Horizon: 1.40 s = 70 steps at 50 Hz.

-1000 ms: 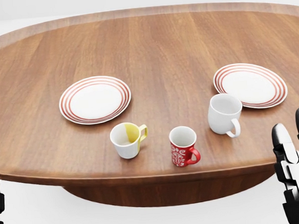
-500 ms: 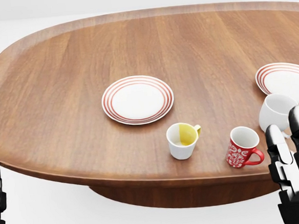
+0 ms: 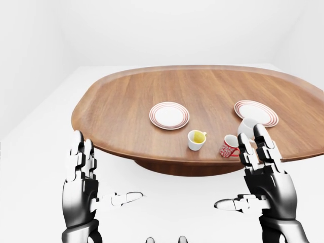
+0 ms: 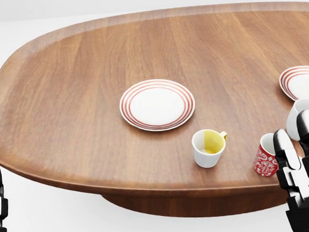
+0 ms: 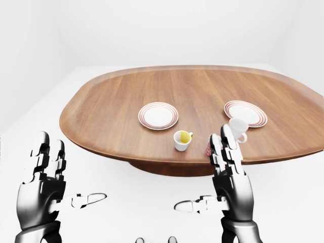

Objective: Put the red mug on the left plate.

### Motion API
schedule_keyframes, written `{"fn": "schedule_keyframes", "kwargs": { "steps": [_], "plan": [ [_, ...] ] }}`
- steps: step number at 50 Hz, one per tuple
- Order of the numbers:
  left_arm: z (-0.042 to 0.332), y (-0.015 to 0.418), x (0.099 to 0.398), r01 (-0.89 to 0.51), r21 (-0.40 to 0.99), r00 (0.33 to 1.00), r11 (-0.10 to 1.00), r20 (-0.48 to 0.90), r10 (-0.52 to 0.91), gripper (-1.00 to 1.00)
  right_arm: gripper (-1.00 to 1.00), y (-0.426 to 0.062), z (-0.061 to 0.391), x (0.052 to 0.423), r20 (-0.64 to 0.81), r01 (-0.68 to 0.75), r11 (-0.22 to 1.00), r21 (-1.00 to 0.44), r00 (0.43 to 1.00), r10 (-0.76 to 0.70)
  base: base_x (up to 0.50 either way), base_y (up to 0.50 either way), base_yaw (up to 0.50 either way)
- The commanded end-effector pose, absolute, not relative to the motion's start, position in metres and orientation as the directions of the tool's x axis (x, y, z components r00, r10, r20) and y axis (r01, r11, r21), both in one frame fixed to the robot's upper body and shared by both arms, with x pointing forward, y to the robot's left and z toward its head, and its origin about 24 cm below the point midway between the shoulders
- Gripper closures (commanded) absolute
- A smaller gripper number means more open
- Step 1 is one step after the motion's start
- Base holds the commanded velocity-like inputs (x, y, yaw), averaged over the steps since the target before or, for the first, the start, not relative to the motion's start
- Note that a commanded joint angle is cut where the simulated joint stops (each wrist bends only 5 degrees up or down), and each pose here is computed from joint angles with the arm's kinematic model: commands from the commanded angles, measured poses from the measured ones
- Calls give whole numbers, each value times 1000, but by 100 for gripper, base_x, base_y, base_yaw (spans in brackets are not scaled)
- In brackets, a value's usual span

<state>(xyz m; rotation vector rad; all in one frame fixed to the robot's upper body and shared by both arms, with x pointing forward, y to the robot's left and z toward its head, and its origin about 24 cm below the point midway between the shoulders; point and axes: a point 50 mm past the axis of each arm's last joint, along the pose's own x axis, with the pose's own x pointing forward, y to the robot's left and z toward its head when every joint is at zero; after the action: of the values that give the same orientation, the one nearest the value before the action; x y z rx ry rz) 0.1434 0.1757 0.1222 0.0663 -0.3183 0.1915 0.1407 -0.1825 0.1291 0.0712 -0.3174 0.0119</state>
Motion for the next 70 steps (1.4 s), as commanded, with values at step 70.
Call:
{"fn": "schedule_keyframes", "kwargs": {
  "steps": [70],
  "plan": [
    [122,177,144,-197,34,931,980,318,176,-100,-100,-174,129,141,310,-88,994,65,949,64,50,13,0]
  ]
}}
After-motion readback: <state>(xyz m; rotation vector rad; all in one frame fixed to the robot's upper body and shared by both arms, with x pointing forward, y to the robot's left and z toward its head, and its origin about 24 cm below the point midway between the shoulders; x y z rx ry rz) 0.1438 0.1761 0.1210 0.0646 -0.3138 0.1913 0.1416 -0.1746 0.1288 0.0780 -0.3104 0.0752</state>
